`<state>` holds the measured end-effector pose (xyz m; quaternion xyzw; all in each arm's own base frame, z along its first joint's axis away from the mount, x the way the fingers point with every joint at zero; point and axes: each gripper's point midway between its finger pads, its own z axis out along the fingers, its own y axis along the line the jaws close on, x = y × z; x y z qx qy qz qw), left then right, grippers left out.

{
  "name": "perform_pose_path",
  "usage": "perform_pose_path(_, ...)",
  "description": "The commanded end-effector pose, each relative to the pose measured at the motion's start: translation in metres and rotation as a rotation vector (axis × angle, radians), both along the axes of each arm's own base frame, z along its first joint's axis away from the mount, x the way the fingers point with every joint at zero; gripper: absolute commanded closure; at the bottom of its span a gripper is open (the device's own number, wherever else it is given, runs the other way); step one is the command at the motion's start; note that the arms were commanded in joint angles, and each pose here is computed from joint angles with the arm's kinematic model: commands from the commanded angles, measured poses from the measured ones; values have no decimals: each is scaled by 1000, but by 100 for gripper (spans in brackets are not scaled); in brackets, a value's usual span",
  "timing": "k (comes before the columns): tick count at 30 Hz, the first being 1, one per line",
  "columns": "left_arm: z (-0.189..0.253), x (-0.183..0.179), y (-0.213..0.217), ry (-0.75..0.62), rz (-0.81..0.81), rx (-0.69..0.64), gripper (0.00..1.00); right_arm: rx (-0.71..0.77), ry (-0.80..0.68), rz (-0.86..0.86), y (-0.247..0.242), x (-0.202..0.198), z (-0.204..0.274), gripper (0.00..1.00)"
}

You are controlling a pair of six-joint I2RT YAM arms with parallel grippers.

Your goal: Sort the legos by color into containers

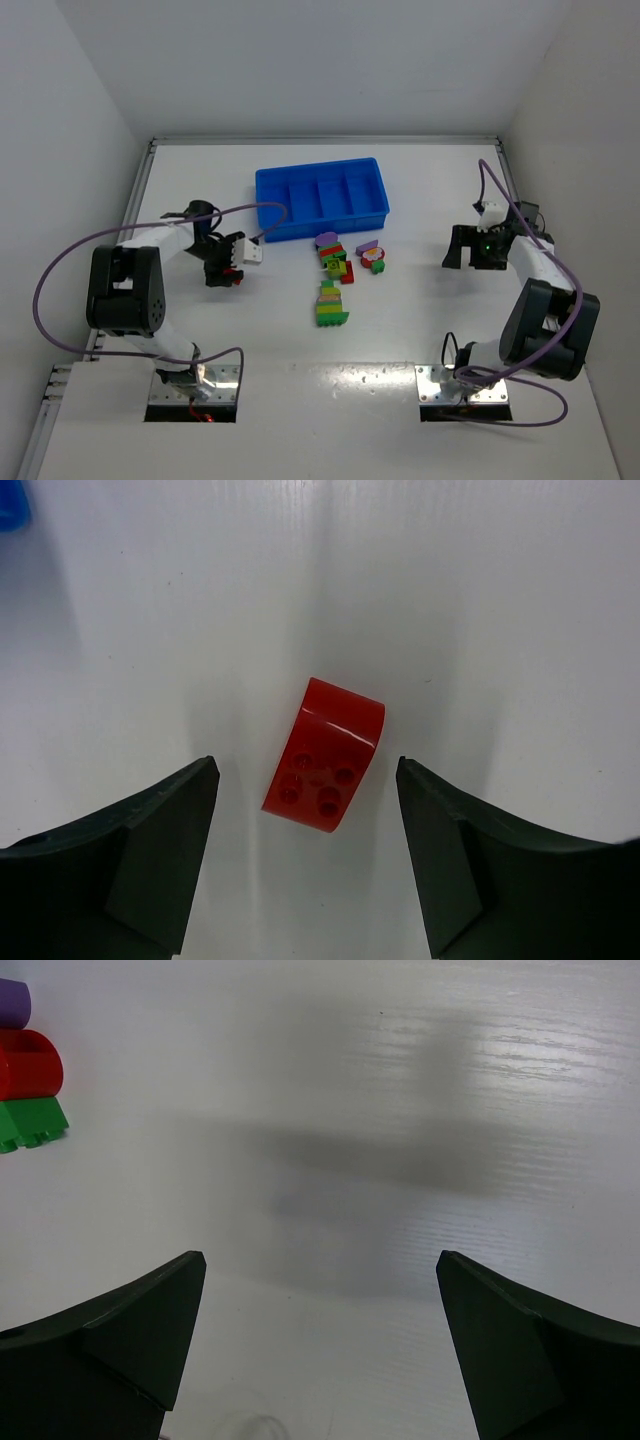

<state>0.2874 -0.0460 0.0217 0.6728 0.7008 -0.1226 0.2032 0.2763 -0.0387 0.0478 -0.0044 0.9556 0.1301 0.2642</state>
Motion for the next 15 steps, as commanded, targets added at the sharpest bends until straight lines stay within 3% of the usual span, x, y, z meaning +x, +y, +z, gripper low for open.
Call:
perform_pose_path(1, -3, 4, -5, -30, -34, -9, 22, -1, -50, 18, 0, 13, 7, 0)
perform_pose_path(7, -17, -4, -2, -8, -31, 19, 29, 2, -42, 18, 0, 13, 5, 0)
perform_pose_path(15, -28, -6, -1, 4, 3, 53, 51, 6, -33, 18, 0, 12, 2, 0)
